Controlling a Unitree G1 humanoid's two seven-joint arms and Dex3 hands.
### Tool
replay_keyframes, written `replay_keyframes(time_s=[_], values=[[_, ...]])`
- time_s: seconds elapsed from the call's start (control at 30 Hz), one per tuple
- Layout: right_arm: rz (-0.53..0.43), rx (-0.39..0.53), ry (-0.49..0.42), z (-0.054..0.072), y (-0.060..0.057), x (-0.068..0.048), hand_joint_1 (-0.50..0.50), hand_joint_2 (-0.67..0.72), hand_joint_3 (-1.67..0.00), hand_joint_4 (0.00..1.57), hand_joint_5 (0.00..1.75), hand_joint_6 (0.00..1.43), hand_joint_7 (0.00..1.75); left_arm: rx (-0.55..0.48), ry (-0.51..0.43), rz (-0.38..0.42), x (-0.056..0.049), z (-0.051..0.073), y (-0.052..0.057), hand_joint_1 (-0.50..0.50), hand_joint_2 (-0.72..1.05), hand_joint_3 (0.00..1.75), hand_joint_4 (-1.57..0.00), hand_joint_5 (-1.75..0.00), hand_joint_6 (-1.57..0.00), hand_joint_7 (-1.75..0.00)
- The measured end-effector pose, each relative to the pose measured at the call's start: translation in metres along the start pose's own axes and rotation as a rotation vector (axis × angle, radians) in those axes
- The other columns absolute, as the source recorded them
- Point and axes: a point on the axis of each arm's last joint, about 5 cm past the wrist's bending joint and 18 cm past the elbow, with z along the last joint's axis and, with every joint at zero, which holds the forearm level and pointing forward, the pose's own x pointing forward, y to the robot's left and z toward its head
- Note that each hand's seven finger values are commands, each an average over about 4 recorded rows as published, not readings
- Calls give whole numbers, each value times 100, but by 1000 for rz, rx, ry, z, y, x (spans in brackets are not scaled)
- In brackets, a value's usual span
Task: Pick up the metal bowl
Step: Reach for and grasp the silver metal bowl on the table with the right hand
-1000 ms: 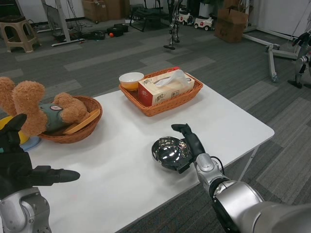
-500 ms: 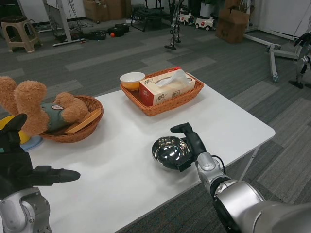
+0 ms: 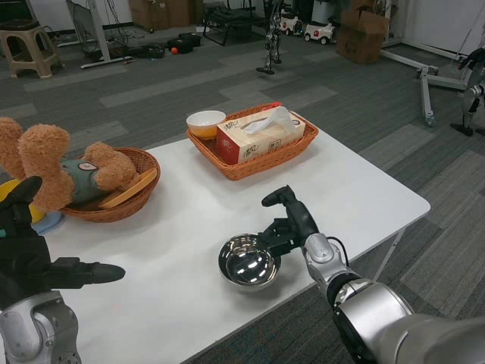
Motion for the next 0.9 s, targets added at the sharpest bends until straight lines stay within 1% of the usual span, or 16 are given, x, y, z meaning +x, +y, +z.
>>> replay_keyframes(time_s=[0.1, 0.13, 0.23, 0.37, 0.5, 0.7, 0.87, 0.9], values=[[0, 0, -2, 0, 0, 0, 21, -29, -135, 126, 99, 0, 175, 0, 0, 0, 0, 0, 0, -46, -61, 0, -112, -123, 0, -7], [0, 0, -4, 1, 0, 0, 21, -29, -135, 125, 99, 0, 175, 0, 0, 0, 0, 0, 0, -46, -61, 0, -112, -123, 0, -7], [1, 1, -8, 1, 0, 1, 21, -29, -135, 123, 107, 0, 175, -1, 0, 0, 0, 0, 0, -46, -64, 0, -112, -123, 0, -7], [1, 1, -10, 1, 0, 1, 21, -29, -135, 119, 107, 0, 175, -1, 0, 0, 0, 0, 0, -46, -64, 0, -112, -123, 0, -7], [0, 2, -12, 2, 0, 1, 21, -29, -135, 112, 116, 0, 175, -2, 1, 1, 0, 0, 0, -46, -64, 0, -112, -123, 0, -7], [-14, 12, -17, 2, -2, 1, 21, -29, -135, 106, 116, 0, 175, -2, 1, 1, 0, 0, 0, -46, -64, 0, -112, -123, 0, -7], [-40, 27, -16, 0, -6, -1, 21, -29, -135, 103, 116, 0, 175, -2, 1, 2, 0, 0, 0, -46, -64, 0, -112, -123, 0, -7], [-44, 28, -15, 0, -7, -2, 21, -29, -135, 101, 119, 0, 175, -2, 1, 2, 0, 0, 0, -46, -64, 0, -112, -123, 0, -7]])
